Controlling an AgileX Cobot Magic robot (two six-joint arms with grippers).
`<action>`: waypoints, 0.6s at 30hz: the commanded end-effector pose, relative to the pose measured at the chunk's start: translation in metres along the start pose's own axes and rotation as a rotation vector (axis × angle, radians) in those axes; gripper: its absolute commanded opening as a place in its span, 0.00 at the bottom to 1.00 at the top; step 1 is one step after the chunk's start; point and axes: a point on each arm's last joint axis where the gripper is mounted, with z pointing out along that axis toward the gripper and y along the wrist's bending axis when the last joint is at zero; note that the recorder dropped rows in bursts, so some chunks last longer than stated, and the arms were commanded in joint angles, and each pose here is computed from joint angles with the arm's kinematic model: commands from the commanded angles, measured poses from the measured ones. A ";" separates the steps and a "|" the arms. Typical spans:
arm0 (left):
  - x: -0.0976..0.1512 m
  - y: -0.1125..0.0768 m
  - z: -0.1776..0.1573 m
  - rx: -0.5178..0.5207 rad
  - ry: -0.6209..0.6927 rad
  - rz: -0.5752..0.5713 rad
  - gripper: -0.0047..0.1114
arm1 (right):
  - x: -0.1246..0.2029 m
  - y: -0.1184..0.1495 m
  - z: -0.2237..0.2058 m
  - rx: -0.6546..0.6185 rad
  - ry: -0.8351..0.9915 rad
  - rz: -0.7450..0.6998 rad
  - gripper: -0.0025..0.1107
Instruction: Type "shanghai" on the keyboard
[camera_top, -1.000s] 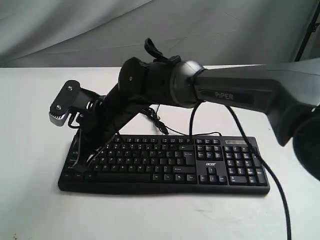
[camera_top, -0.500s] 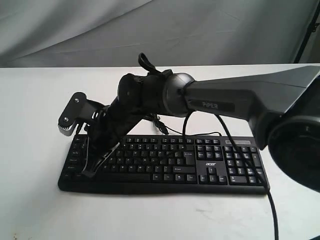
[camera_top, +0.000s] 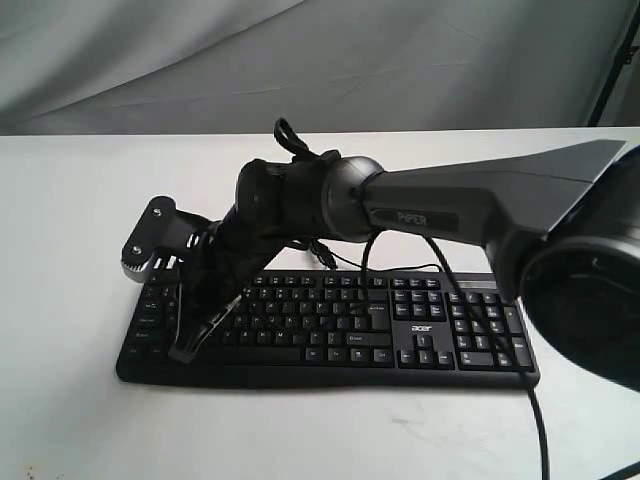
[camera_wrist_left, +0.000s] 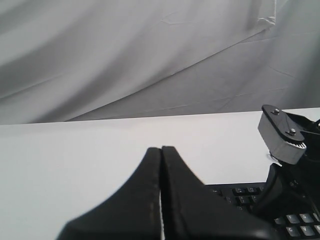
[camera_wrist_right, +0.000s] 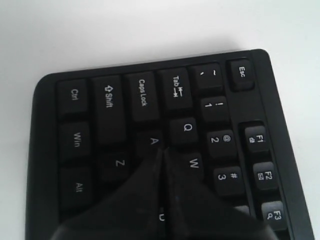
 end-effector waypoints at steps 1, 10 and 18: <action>0.000 0.000 0.000 0.007 -0.007 -0.002 0.04 | 0.001 0.002 0.003 -0.020 0.009 0.005 0.02; 0.000 0.000 0.000 0.007 -0.007 -0.002 0.04 | -0.007 0.001 -0.011 -0.005 -0.005 -0.019 0.02; 0.000 0.000 0.000 0.007 -0.007 -0.002 0.04 | -0.001 -0.009 -0.070 0.010 0.009 -0.004 0.02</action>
